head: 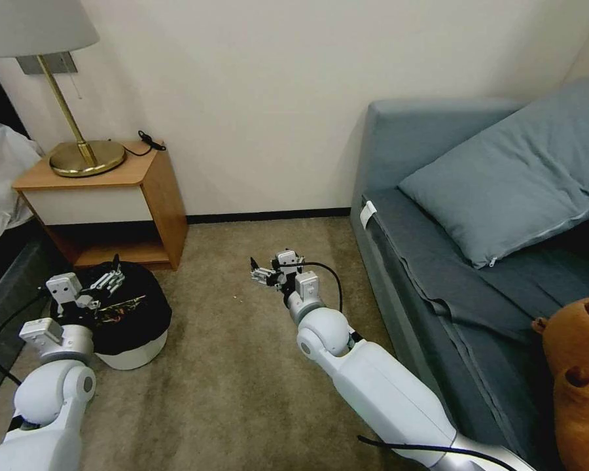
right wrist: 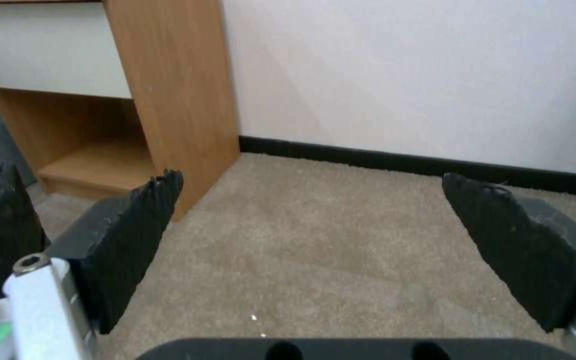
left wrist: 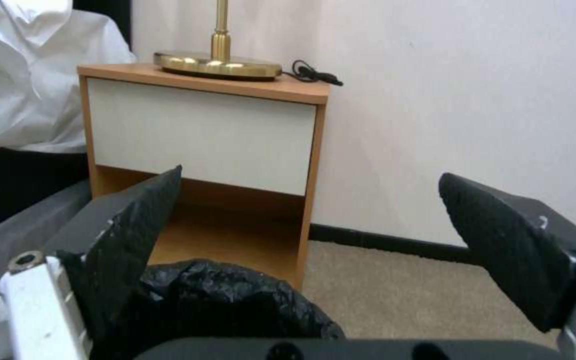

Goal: Pick up the trash bin, then pick up the garbage on the floor and place it into the trash bin.

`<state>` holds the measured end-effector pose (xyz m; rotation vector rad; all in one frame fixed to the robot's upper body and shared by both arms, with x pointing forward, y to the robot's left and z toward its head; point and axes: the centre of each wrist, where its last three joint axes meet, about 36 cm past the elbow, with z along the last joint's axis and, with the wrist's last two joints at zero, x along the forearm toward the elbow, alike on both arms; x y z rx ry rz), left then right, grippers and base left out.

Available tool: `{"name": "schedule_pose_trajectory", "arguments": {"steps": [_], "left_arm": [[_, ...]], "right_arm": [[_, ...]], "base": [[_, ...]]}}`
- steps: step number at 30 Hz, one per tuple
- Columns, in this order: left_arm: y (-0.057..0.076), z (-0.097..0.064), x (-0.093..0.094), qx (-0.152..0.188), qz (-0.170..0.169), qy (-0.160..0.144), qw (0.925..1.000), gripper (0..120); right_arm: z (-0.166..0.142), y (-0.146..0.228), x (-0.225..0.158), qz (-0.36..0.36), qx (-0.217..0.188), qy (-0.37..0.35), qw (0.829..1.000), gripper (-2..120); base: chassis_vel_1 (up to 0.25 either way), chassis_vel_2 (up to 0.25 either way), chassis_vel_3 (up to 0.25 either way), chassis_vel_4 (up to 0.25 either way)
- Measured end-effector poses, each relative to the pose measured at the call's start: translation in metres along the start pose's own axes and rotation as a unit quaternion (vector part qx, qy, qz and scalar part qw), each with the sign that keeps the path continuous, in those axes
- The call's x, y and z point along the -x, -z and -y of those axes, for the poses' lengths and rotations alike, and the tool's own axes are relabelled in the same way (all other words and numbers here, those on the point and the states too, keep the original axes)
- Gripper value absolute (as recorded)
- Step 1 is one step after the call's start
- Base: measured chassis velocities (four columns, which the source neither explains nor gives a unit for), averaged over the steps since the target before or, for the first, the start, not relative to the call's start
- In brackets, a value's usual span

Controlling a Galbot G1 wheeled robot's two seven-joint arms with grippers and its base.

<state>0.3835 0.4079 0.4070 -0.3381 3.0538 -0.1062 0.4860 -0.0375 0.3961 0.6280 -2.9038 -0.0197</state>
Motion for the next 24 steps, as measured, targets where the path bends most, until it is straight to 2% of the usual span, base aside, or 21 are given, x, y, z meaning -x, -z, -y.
{"name": "schedule_pose_trajectory", "arguments": {"steps": [24], "left_arm": [[-0.0008,-0.0009,-0.0001,-0.001,-0.001,0.001,1.0000,100]], "right_arm": [[-0.0002,0.0003,0.0003,0.001,0.000,0.003,1.000,100]], "base": [[0.000,0.000,0.000,0.000]]}}
